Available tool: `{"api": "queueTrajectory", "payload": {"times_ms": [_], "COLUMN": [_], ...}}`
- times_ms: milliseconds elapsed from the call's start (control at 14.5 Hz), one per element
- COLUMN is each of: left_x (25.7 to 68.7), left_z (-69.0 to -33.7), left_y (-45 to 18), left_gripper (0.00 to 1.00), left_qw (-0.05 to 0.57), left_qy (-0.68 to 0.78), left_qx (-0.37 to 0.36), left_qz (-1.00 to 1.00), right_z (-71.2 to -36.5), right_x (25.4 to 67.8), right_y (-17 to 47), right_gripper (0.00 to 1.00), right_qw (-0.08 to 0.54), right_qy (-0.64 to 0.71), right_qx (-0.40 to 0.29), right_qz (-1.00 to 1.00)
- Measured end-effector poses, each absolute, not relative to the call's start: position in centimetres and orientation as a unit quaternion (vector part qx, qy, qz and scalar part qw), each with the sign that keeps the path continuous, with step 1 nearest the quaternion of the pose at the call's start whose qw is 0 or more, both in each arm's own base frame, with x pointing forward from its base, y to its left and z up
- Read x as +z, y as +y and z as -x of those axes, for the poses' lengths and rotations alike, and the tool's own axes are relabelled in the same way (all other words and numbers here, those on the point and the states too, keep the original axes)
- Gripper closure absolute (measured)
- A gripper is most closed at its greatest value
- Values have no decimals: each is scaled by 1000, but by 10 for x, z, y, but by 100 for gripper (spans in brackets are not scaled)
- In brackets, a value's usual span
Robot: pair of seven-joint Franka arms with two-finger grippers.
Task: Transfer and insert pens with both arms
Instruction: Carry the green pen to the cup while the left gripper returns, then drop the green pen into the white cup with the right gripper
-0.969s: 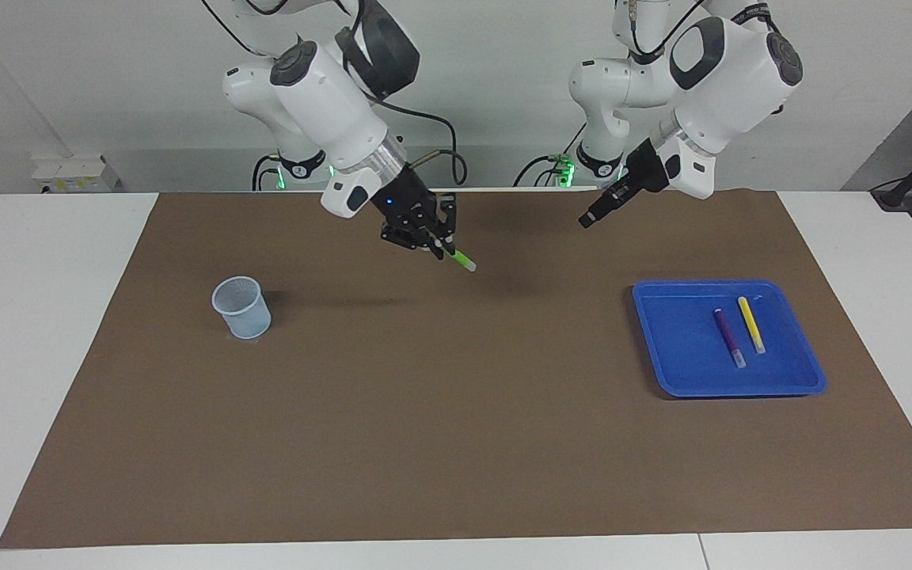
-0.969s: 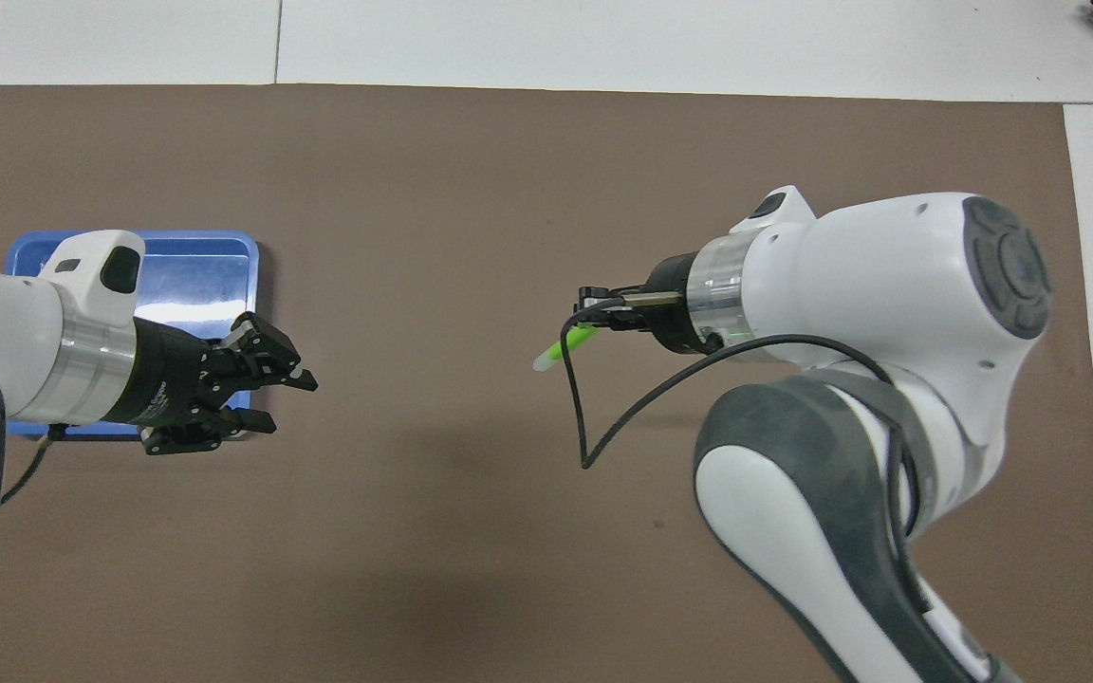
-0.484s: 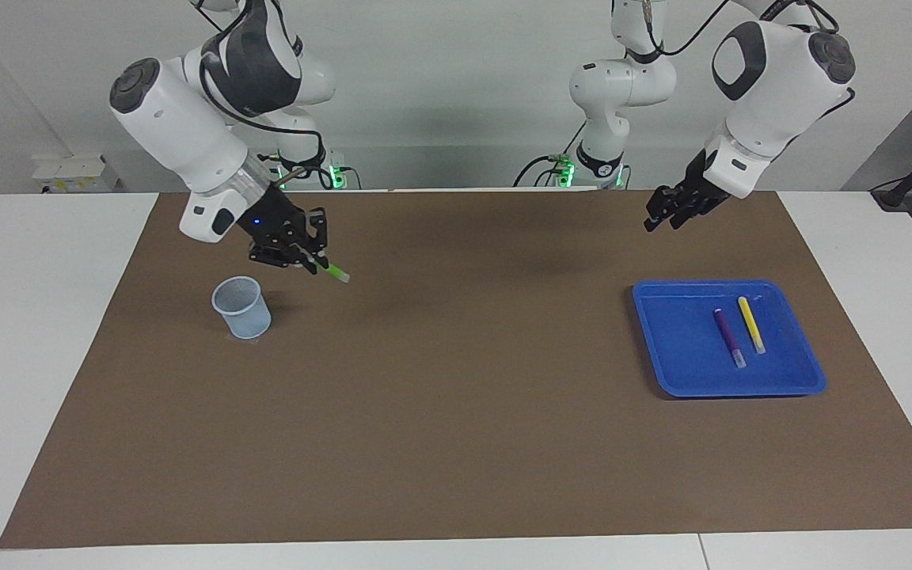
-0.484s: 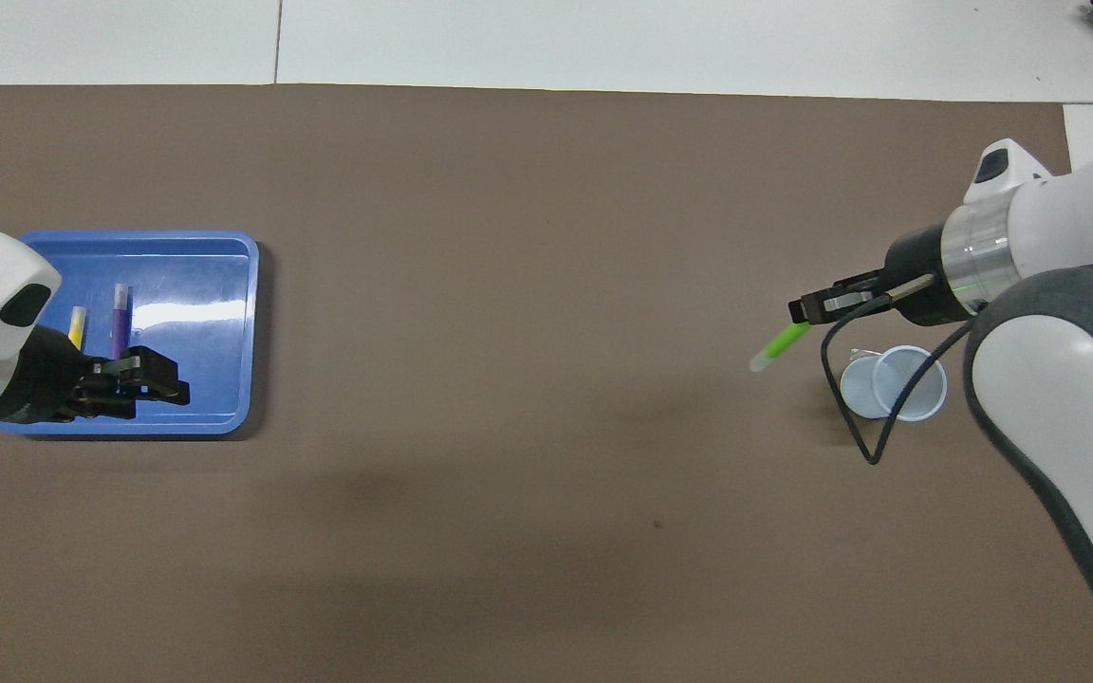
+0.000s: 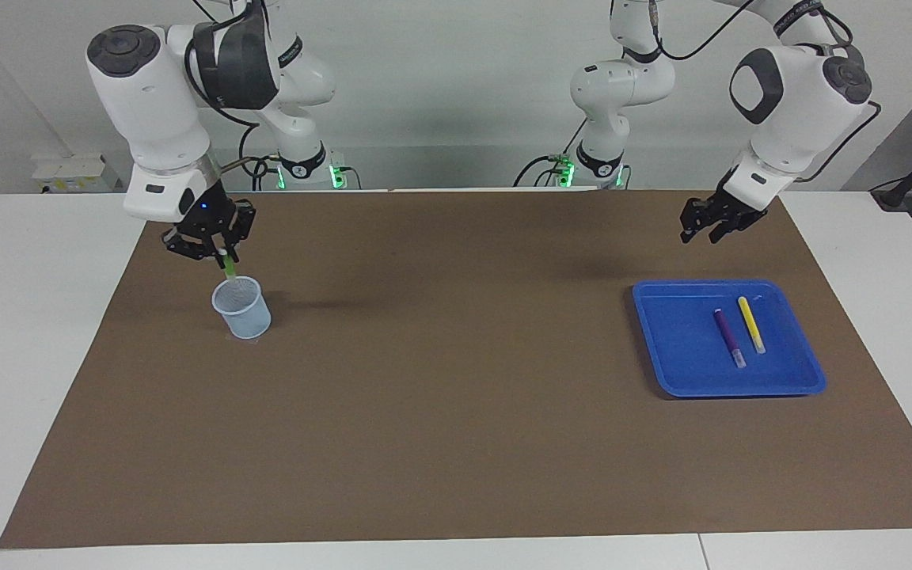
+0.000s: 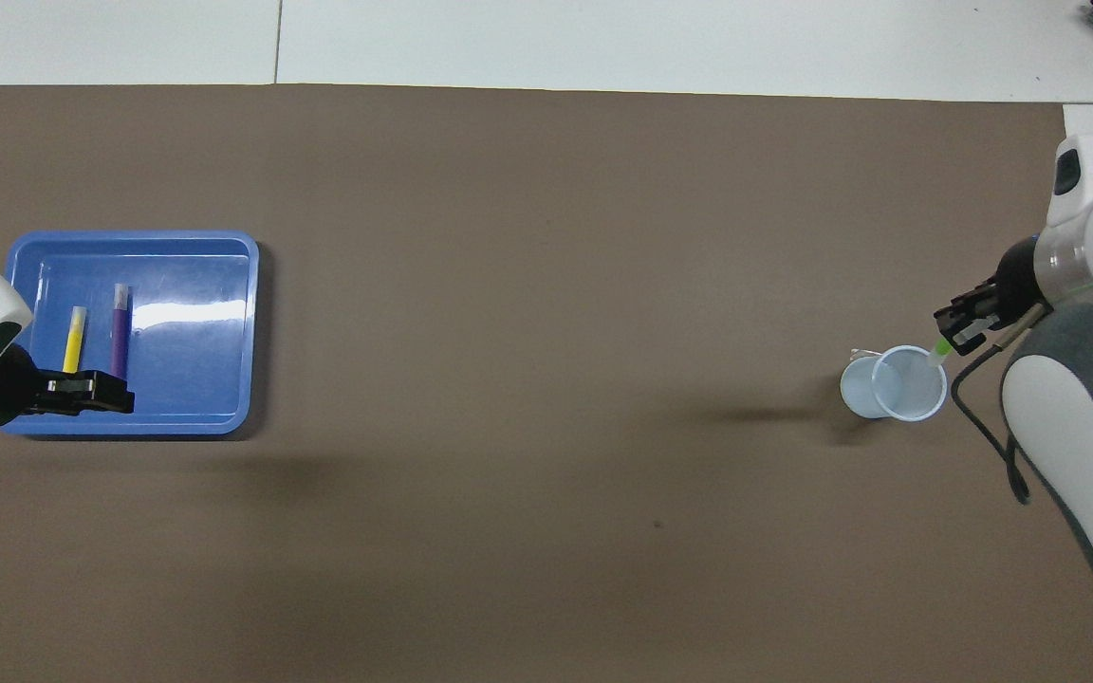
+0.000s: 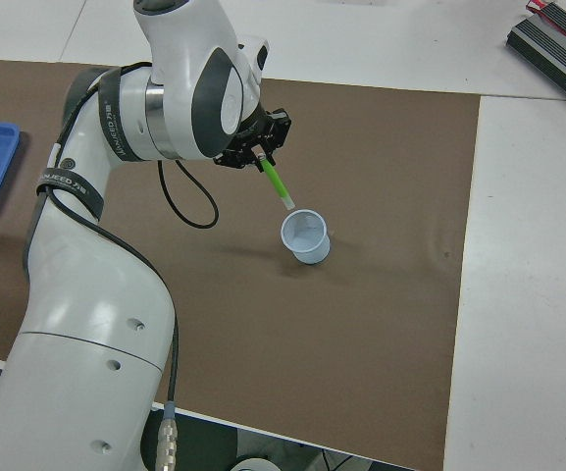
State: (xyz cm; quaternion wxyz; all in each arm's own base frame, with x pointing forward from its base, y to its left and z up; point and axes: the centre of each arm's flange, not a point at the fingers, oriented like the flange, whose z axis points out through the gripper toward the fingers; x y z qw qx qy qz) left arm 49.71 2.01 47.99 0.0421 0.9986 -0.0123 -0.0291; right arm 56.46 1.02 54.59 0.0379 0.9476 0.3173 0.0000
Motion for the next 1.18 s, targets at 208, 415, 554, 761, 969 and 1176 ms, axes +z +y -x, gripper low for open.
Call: {"api": "queueTrajectory", "payload": {"times_ms": [208,415,554,761,969,1176], "left_x": [452,429,413,393,373,351], "left_z": [-508,-522,-531,-540,-547,-556], "left_y": [34,47,51,63,73,76], "left_gripper": [40,40,41,40,40,40], "left_qw": [37,27,25,13,9,4], "left_qy": [-12,-8,-6,-10,-15,-23], "left_qx": [-19,-6,3,10,16,17], "left_qz": [-999,-1000,-1000,-1000,-1000,-1000], "right_z": [-566,-563,-563,-562,-559,-556], "right_x": [511,484,483,476,443,431], "right_y": [-21,-23,-16,-11,-10,-10], "right_gripper": [82,82,82,82,82,79], "right_qw": [40,35,31,24,24,23], "right_qy": [309,273,248,228,229,229], "right_qx": [8,-4,-3,0,8,4], "right_qz": [-950,-961,-968,-973,-973,-973]}}
